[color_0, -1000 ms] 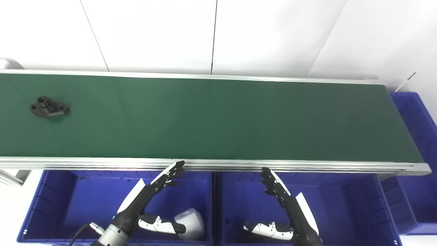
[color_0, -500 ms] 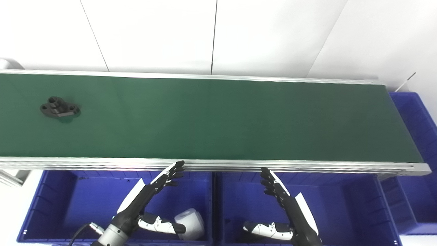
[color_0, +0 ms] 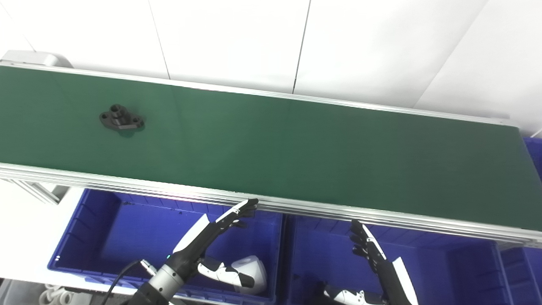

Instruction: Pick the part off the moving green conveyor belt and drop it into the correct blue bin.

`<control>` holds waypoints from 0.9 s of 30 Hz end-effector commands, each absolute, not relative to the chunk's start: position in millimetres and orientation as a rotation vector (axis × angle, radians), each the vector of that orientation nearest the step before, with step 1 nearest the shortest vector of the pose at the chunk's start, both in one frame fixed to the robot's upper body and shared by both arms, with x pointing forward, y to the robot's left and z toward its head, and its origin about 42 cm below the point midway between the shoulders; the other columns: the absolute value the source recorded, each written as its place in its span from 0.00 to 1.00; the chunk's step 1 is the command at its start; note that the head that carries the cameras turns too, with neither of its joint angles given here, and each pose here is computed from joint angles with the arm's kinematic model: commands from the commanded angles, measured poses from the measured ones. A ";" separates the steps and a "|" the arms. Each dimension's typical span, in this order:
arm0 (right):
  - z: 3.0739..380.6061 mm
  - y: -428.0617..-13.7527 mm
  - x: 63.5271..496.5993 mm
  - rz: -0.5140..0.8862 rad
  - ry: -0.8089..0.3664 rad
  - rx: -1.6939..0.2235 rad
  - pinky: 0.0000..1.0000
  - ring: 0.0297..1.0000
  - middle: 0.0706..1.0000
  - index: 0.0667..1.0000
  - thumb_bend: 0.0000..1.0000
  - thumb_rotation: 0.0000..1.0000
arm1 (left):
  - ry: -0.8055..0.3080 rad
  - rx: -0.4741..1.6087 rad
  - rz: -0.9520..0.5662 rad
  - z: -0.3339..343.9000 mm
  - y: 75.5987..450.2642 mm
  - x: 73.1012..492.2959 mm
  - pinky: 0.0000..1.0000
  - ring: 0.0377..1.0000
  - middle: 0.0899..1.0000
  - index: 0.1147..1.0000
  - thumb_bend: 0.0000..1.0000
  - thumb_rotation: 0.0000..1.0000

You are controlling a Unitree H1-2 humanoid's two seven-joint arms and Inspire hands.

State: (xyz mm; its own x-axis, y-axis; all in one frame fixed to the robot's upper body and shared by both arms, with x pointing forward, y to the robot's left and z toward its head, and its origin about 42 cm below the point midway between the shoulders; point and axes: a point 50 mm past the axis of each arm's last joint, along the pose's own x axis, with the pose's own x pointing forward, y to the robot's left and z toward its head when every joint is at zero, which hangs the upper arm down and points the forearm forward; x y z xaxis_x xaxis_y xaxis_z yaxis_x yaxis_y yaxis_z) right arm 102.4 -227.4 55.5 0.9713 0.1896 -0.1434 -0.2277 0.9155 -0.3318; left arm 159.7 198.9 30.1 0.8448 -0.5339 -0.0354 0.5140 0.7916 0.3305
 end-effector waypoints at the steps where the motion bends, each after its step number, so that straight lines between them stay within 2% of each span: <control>1: 61.1 -230.9 101.9 0.207 0.040 -0.341 0.82 0.89 0.92 0.95 0.93 0.39 | -0.114 0.340 -0.556 36.2 198.1 160.0 0.79 0.88 0.92 0.93 0.89 0.45; 11: 48.5 -234.7 97.9 0.218 0.044 -0.345 0.78 0.87 0.92 0.93 0.94 0.40 | -0.100 0.376 -0.555 27.7 197.2 154.3 0.80 0.88 0.91 0.93 0.88 0.47; 17: 43.5 -234.1 98.4 0.220 0.050 -0.351 0.80 0.89 0.91 0.94 0.96 0.41 | -0.090 0.385 -0.550 22.0 196.6 154.5 0.80 0.88 0.90 0.91 0.91 0.45; 27: 38.1 -233.7 100.1 0.223 0.043 -0.347 0.79 0.88 0.91 0.93 0.96 0.37 | -0.091 0.413 -0.553 16.3 196.1 156.3 0.79 0.86 0.89 0.91 0.92 0.46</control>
